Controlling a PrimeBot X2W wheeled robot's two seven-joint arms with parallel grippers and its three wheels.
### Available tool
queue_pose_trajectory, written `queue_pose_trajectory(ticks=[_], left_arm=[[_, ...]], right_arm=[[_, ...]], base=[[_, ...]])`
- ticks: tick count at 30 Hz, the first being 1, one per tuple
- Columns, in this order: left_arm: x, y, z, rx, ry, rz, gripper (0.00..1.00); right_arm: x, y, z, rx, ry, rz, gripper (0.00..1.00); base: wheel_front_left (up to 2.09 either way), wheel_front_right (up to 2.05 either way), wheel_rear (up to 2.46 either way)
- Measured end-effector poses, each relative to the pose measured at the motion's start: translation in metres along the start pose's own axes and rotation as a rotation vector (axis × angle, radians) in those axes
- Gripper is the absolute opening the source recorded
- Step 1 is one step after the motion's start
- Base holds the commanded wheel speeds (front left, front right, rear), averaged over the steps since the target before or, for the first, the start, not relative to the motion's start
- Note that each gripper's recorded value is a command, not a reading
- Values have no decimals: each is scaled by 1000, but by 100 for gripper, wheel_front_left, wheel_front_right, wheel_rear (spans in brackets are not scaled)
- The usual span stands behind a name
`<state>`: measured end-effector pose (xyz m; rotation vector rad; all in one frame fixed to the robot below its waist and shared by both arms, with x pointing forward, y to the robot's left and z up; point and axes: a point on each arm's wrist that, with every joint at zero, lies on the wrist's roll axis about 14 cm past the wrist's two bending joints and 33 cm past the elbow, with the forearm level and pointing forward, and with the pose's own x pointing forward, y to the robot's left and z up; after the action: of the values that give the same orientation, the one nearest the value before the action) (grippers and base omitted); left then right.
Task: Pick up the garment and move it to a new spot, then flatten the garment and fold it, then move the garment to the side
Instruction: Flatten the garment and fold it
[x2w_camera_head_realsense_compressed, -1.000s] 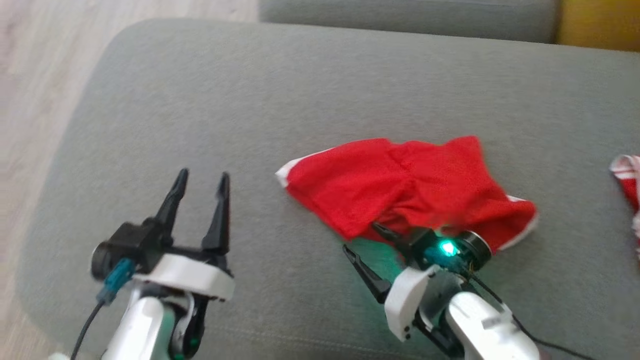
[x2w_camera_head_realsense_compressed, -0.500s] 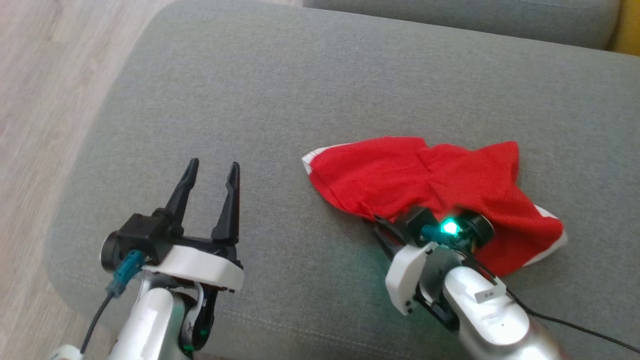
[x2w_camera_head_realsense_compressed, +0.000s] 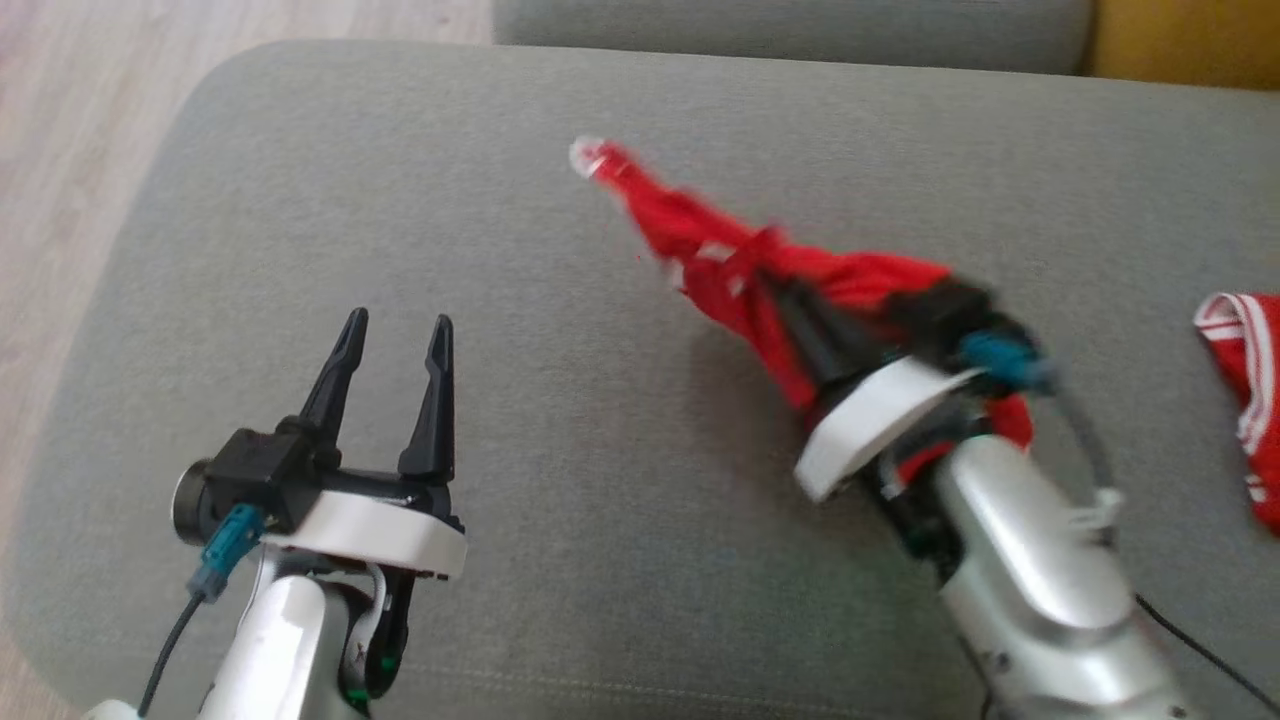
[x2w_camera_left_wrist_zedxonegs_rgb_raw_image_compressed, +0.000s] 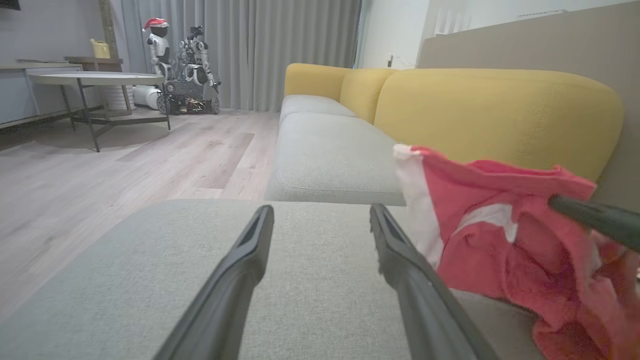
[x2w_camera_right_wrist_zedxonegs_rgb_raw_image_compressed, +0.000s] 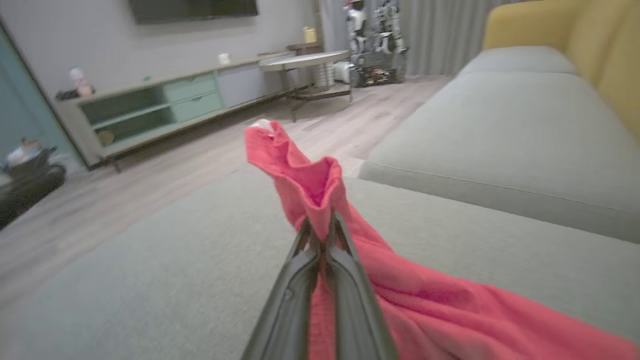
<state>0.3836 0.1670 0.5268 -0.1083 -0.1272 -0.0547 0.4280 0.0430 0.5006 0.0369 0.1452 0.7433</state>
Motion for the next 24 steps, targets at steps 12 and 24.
queue_pose_trajectory(ticks=[12,24], left_arm=[[13,-27,-12,-10,25,-94,100],[17,-35,-14,-3,25,-119,100]], right_arm=[[-92,-118,-66,382,61,-470,0],[-111,-128,-58,382,-35,-535,100]], base=[[0,0,0],[0,0,0]])
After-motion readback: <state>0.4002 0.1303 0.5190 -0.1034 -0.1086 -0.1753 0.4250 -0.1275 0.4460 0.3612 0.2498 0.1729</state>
